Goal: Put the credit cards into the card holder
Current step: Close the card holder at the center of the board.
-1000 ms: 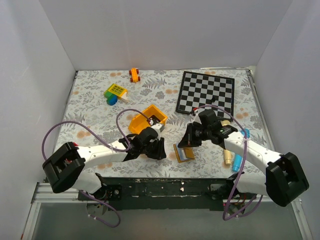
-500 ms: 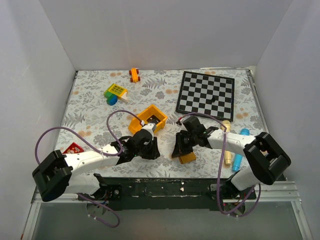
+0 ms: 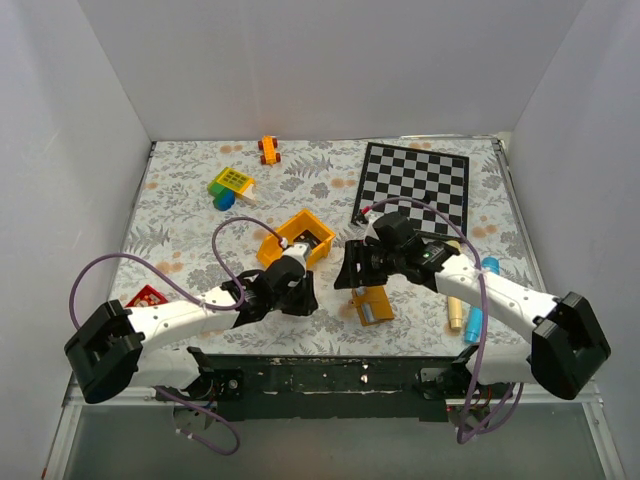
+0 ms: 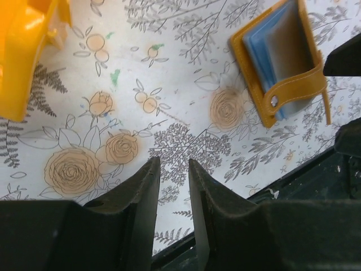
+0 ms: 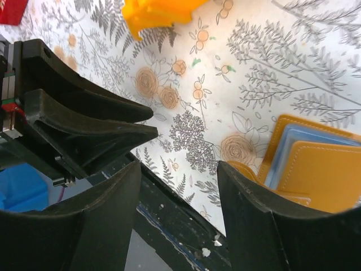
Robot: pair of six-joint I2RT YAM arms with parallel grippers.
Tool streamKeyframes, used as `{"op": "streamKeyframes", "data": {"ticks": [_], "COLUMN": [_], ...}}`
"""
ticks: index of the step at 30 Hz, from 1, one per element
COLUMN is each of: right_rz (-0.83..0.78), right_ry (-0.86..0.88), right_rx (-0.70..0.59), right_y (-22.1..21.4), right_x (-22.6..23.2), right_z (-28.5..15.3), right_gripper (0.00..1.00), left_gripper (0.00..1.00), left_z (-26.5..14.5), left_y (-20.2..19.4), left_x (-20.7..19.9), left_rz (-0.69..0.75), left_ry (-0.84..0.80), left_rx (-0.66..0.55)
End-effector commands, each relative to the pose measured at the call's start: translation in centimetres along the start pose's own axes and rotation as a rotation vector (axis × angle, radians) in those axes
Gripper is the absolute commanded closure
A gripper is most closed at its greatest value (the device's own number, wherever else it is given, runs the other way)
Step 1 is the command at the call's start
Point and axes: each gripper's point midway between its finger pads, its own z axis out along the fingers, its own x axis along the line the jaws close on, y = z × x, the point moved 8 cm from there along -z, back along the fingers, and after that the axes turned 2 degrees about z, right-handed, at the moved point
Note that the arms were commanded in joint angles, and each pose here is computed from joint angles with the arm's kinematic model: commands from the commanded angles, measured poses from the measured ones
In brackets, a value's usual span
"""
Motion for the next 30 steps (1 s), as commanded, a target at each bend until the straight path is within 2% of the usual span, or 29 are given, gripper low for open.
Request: {"op": "streamKeyframes", "data": {"ticks": [1, 4, 8, 12, 14, 19, 22, 30], "right_rz": [-0.020, 0.002, 0.060, 0.096, 0.096, 0.068, 0.073, 0.089], "right_ry": [-0.119, -0.216, -0.410, -0.490, -0.481, -0.295, -0.287, -0.320], "right_rx": [-0.074, -0.115, -0.112, -0.091, -0.092, -0.075, -0.048, 0.032], "right_y": [0.4, -0.2, -1.6, -3.0, -3.2, -3.5, -3.7, -4.4], "right_x": [-0.9, -2.7, -6.1, -8.1, -8.4, -7.4, -7.7, -9.0], "right_z": [-2.4, -3.4, -3.8, -3.4, -3.1, -1.6, -0.8, 0.8], "right_gripper": [0.36, 0.38, 0.48, 0.53, 0.58, 0.74, 0.81, 0.83], "left_gripper": [0.73, 0.72, 0.72, 0.72, 0.72, 0.72, 0.73, 0.73], "left_z": [-0.7, -1.0, -0.8, -0.7, -0.5, 0.7, 1.2, 3.6], "left_y": [3.4, 5.0, 7.1, 9.2, 9.9, 10.4, 10.1, 9.1], "left_x": [-1.6, -2.6, -4.3, -6.2, -6.9, -7.9, -8.2, -8.7], "left_rz": [0.044, 0.084, 0.119, 0.149, 0.159, 0.164, 0.163, 0.175], "left_ry": [-0.030, -0.043, -0.087, -0.142, -0.157, -0.192, -0.224, -0.287], "left_rx": [-0.115, -0.155, -0.176, -0.201, -0.208, -0.186, -0.159, -0.088]}}
